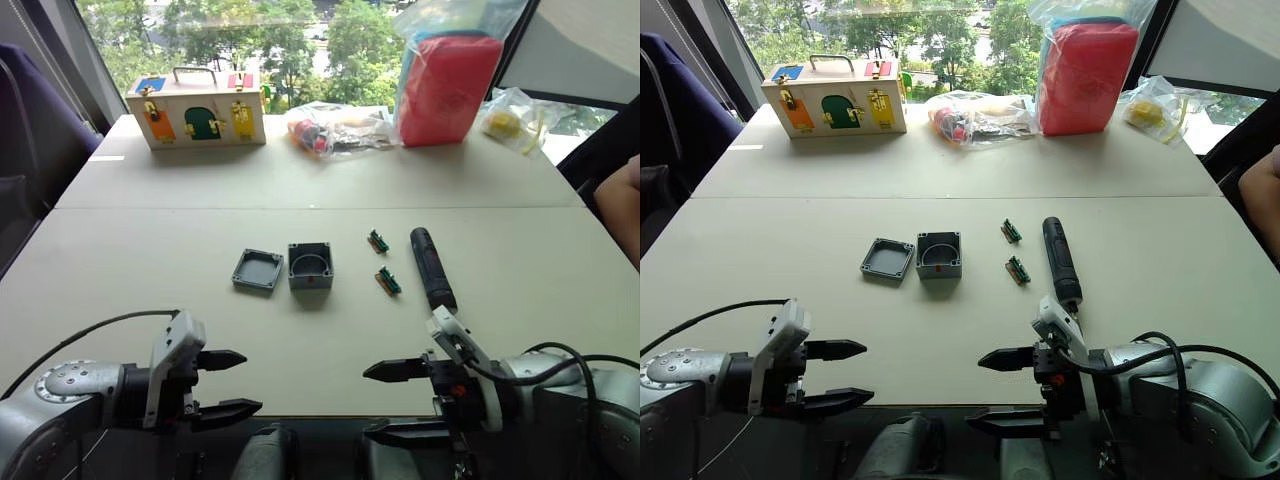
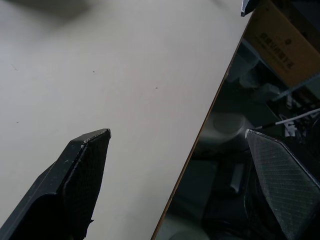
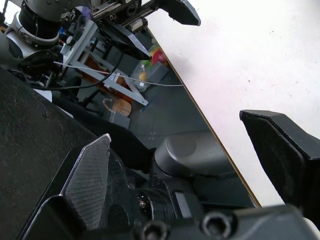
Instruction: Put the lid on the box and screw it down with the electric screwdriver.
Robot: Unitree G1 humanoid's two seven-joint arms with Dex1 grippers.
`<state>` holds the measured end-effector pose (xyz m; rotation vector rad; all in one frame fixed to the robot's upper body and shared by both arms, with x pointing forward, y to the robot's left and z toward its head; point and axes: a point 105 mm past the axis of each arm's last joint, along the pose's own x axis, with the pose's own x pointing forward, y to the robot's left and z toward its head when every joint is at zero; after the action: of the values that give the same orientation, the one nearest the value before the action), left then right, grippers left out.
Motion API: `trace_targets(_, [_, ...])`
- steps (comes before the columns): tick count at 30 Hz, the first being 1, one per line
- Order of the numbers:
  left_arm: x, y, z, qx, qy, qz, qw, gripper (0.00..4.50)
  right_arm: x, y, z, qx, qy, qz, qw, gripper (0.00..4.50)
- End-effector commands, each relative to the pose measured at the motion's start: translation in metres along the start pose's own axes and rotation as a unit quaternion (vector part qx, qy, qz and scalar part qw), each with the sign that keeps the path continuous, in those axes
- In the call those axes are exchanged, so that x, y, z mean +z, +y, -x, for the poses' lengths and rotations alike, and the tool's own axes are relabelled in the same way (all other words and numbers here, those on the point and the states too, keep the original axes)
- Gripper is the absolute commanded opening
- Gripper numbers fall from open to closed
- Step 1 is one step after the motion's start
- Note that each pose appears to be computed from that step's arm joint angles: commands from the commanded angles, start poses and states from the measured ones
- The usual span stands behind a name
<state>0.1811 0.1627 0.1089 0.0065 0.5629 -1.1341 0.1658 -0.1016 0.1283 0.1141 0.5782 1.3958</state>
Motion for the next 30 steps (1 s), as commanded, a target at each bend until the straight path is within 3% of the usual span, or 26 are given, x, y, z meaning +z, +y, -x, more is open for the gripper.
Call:
trace_targets(1, [0.005, -0.002, 0.000, -0.003, -0.008, -0.011, 1.000, 4.46, 0.005, 0.005, -0.002, 0.010, -0.001, 0.012, 1.000, 4.50])
trace_targets(14, [0.015, 0.002, 0.003, 0.006, -0.033, -0.006, 0.999, 4.46, 0.013, -0.007, -0.005, -0.017, -0.016, 0.028, 0.999, 4.50])
trace_targets(17, [0.026, 0.019, 0.006, 0.050, -0.039, -0.028, 0.998, 4.46, 0.021, -0.020, -0.004, -0.042, -0.024, 0.050, 0.998, 4.50])
trace_targets(19, [0.043, 0.041, 0.011, 0.107, -0.055, -0.022, 0.992, 4.46, 0.035, -0.031, -0.004, -0.075, -0.035, 0.070, 0.994, 4.50])
trace_targets(21, [0.081, 0.049, 0.018, 0.106, -0.103, -0.028, 0.989, 4.46, 0.059, -0.038, -0.002, -0.100, -0.065, 0.080, 0.990, 4.50])
trace_targets(23, [0.112, 0.049, 0.020, 0.090, -0.114, -0.074, 0.987, 4.46, 0.081, -0.042, 0.001, -0.117, -0.093, 0.076, 0.986, 4.50])
trace_targets(27, [0.153, 0.056, 0.010, 0.072, -0.071, -0.159, 0.982, 4.46, 0.117, -0.039, 0.004, -0.138, -0.136, 0.115, 0.974, 4.50])
trace_targets(30, [0.176, 0.057, -0.019, 0.028, -0.014, -0.253, 0.967, 4.46, 0.121, -0.044, 0.003, -0.179, -0.125, 0.155, 0.963, 4.50])
